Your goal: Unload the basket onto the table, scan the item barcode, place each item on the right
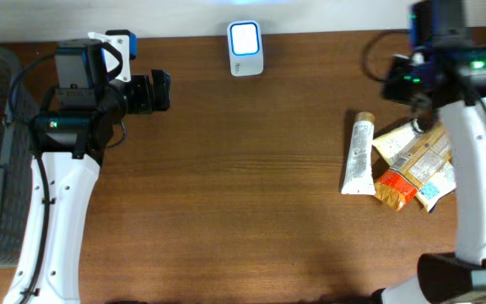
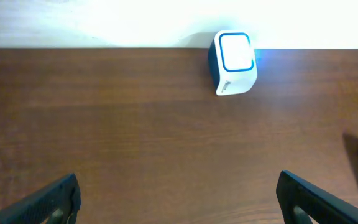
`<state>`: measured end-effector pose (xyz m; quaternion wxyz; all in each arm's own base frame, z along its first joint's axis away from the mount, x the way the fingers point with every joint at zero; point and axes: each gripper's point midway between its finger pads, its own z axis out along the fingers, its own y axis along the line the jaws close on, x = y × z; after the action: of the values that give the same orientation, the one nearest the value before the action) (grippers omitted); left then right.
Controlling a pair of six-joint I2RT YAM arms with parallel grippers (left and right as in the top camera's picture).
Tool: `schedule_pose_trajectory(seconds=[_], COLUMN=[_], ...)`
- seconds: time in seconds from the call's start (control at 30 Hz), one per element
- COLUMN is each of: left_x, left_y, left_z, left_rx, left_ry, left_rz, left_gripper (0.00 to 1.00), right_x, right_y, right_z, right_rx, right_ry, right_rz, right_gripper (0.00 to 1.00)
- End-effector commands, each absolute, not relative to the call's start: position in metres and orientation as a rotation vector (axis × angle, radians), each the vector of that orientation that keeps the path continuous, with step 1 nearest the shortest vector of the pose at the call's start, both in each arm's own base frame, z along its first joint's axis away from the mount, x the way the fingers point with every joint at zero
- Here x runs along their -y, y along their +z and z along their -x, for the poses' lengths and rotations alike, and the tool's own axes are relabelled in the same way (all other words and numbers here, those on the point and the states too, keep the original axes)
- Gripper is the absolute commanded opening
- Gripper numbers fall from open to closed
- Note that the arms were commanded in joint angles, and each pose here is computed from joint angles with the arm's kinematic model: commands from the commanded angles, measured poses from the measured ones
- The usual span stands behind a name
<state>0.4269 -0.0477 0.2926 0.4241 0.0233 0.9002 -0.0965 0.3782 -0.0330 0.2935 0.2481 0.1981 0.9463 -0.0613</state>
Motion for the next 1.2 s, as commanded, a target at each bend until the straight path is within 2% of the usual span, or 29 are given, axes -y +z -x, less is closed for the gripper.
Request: schedule_pose_trajectory(seconds=[0.0,0.03,0.1,0.2,0.23,0.27,0.3,0.33,0.4,0.5,0.57,0.67,0.73,0.87,0.97,1.0,1.07,1.17], left_x=[0.048,0.048,0.048,0.048,0.048,0.048,0.048,0.048,0.048,0.049,0.049,0.049,0.049,0.049,0.049,0.049,0.049,0.049], left_y=[0.296,0.296,0.296,0.296,0.296,0.296,0.296,0.296,0.296,0.296,0.296,0.296,0.296,0.296,0.296,0.296,0.296,0.296], left_z=[-0.427,-0.427,-0.427,-0.427,-0.427,-0.427,-0.427,-0.427,-0.427,-0.427,-0.427,-0.427,-0.427,-0.427,-0.427,-0.427,-0.427,-0.427], left_rx=[-2.244,-2.244,-2.244,-2.245,-2.245,-2.245,-2.244,-2.244,-2.244,-2.245,-2.245,-2.245,-2.244,-2.245,-2.245,-2.245,-2.245,-2.245], left_ry=[-0.245,-0.245,-0.245,-0.245,-0.245,-0.244,-0.245,-0.244,-0.244,-0.246,-0.246,-0.246,-0.246,-0.246,-0.246,-0.246,-0.246,-0.246], left_rz=[-0.053,-0.053,-0.053,-0.053,-0.053,-0.054,-0.053,-0.054,-0.053,-0.056,-0.056,-0.055,-0.056,-0.055,-0.055,-0.055,-0.055,-0.055], left_gripper=[0.99,0.99,0.99,0.99,0.99,0.99,0.99,0.99,0.99,0.99,0.99,0.99,0.99,0.99,0.99,0.99,0.99,0.99], right_x=[0.080,0.086,0.091,0.091,0.084,0.079,0.077,0.072,0.057,0.040,0.008,-0.090,-0.120,-0.124,-0.120,-0.107,-0.085,-0.044], right_y=[0.235,0.213,0.162,0.125,0.123,0.125,0.130,0.140,0.185,0.252,0.316,0.389,0.410,0.411,0.411,0.410,0.409,0.440], right_z=[-0.362,-0.358,-0.347,-0.343,-0.348,-0.352,-0.354,-0.357,-0.360,-0.344,-0.332,-0.300,-0.277,-0.271,-0.270,-0.268,-0.267,-0.261], right_rx=[-2.709,-2.762,-2.889,-2.955,-2.974,-2.971,-2.963,-2.959,-2.930,-2.862,-2.731,-2.564,-2.524,-2.524,-2.467,-2.447,-2.447,-2.264], right_ry=[-0.225,-0.213,-0.178,-0.181,-0.106,-0.055,-0.026,0.020,0.160,0.208,0.295,0.901,1.083,1.047,0.919,0.762,0.575,0.257], right_rz=[-0.846,-0.893,-0.976,-1.000,-0.938,-0.919,-0.917,-0.891,-0.769,-0.694,-0.544,-0.238,-0.135,-0.076,0.182,0.248,0.198,0.114], right_gripper=[0.04,0.04,0.11,0.19,0.49,0.72,0.90,0.99,0.98,0.99,0.99,0.99,0.98,0.99,0.99,0.99,0.99,0.99])
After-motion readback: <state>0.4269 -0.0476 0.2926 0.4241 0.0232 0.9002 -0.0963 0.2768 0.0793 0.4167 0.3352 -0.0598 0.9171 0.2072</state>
